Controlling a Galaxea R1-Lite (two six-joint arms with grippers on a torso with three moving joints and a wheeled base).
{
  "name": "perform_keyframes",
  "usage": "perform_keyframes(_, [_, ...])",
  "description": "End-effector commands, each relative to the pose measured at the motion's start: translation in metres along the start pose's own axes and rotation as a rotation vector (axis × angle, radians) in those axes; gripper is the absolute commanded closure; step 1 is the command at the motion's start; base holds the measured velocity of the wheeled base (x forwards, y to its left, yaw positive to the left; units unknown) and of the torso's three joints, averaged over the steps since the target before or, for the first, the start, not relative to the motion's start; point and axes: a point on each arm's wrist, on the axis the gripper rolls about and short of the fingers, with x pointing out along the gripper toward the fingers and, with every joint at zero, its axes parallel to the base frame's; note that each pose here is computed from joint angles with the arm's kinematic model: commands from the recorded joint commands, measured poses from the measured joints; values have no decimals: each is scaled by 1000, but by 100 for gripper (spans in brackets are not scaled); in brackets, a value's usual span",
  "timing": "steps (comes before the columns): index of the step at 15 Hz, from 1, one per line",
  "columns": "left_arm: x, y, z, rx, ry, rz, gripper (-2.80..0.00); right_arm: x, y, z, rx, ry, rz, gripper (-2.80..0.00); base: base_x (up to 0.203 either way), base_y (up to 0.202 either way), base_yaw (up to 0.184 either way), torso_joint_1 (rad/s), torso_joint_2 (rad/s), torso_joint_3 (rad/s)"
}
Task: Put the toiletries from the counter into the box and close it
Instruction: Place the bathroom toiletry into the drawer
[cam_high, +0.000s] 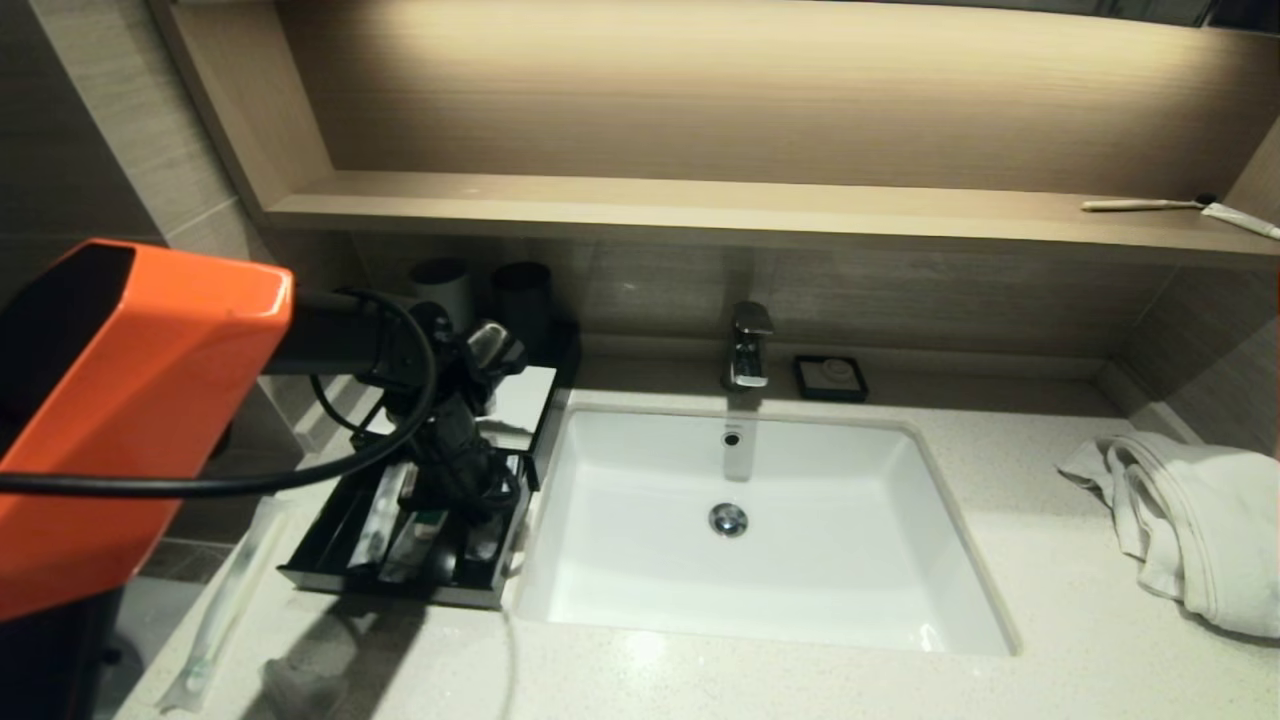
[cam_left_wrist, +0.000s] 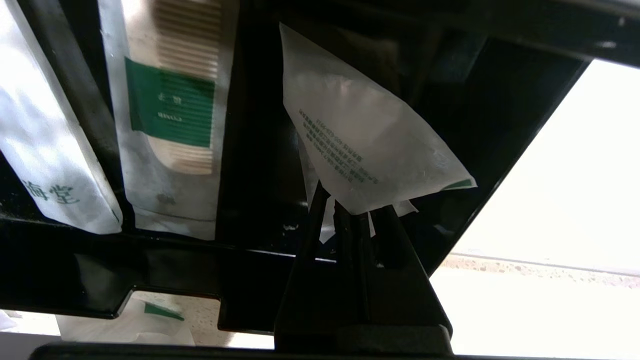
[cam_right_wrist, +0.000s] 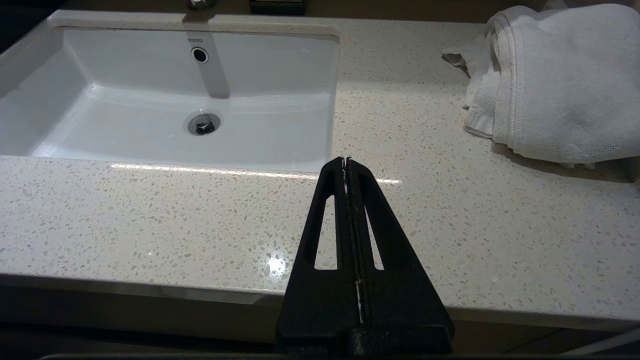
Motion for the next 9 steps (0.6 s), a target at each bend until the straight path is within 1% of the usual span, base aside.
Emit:
perform_keyframes(1, [4, 2, 2, -8, 6, 9, 0, 0, 0, 0, 0, 0, 0, 0, 0, 0, 0, 0, 0, 0])
perform_keyframes(4, [5, 3, 8, -15, -11, 23, 0, 0, 0, 0, 0, 0, 0, 0, 0, 0, 0, 0, 0, 0])
perform_keyframes(9, [9, 3, 12, -14, -10, 26, 0, 0, 0, 0, 0, 0, 0, 0, 0, 0, 0, 0, 0, 0])
